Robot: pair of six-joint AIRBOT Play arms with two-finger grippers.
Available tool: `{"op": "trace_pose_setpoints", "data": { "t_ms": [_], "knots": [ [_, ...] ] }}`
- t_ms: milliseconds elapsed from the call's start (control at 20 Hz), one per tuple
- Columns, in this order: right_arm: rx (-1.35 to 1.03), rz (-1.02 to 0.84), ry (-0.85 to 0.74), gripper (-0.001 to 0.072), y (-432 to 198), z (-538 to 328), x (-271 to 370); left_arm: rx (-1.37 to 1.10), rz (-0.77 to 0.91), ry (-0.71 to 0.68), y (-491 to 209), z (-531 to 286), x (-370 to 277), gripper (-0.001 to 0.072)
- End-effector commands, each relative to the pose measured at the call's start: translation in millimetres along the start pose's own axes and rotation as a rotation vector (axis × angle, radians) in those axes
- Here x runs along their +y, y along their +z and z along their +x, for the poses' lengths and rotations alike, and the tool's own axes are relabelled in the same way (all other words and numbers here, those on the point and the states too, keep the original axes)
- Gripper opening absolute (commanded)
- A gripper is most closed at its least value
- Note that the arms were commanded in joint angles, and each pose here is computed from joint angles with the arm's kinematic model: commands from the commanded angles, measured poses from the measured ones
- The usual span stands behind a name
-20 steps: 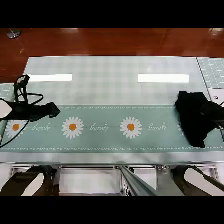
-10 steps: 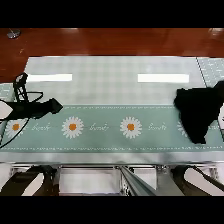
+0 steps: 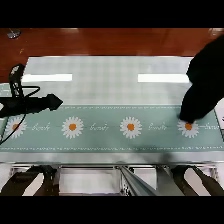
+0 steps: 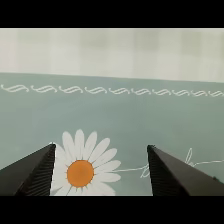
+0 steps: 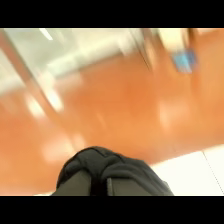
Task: Fold the shirts.
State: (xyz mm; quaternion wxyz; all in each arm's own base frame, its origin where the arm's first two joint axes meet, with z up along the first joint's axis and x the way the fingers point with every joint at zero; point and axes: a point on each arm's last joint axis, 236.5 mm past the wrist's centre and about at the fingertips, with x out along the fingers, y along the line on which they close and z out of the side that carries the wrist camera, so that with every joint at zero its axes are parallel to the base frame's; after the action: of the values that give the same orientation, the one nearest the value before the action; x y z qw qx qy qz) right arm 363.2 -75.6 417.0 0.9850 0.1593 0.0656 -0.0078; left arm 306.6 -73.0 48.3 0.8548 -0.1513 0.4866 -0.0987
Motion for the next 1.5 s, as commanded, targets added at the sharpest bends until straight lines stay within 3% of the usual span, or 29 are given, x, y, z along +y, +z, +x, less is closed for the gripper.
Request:
{"op": "trace_pose_setpoints", "data": {
  "t_ms": [0, 200, 450, 600, 850, 1050, 1200, 1300, 1350, 1400, 1450],
  "knots": [
    [-0.183, -0.064, 0.191, 0.0034, 66, -56, 82, -0.049, -0.001, -0.02, 12, -4, -6, 0.0696],
    [-0.181, -0.131, 0.345, 0.0034, 70, -88, 133, -0.069, -0.002, -0.019, 16, -4, -6, 0.0696],
    [0.027, -0.162, 0.541, 0.0034, 14, -93, 178, -0.083, -0.002, -0.018, 20, -5, -5, 0.0696],
    [0.337, -0.193, 0.733, 0.0034, -85, -79, 228, -0.087, -0.003, -0.017, 21, -4, -5, 0.0696],
    [0.784, -0.298, 0.663, 0.0034, -306, -27, 278, -0.074, 0.0, -0.02, 18, -4, -6, 0.0695],
    [1.164, -0.193, 0.684, 0.0033, -484, -39, 323, -0.045, -0.006, -0.015, 9, 2, -3, 0.0696],
    [1.283, -0.129, 0.661, 0.0035, -545, -43, 335, -0.03, -0.012, -0.013, 4, 6, -1, 0.0696],
    [1.286, -0.099, 0.631, 0.0047, -544, -32, 330, -0.02, -0.018, -0.012, 0, 8, 0, 0.0696],
    [1.285, -0.086, 0.617, 0.028, -533, -24, 322, -0.019, -0.018, -0.012, 0, 8, 0, 0.0696],
    [1.281, -0.091, 0.607, 0.0623, -512, -13, 309, -0.015, -0.013, -0.012, -1, 8, 0, 0.0696],
    [1.267, -0.13, 0.572, 0.0633, -489, 0, 286, -0.013, 0.002, -0.012, -1, 8, 0, 0.0696]
  ]
}}
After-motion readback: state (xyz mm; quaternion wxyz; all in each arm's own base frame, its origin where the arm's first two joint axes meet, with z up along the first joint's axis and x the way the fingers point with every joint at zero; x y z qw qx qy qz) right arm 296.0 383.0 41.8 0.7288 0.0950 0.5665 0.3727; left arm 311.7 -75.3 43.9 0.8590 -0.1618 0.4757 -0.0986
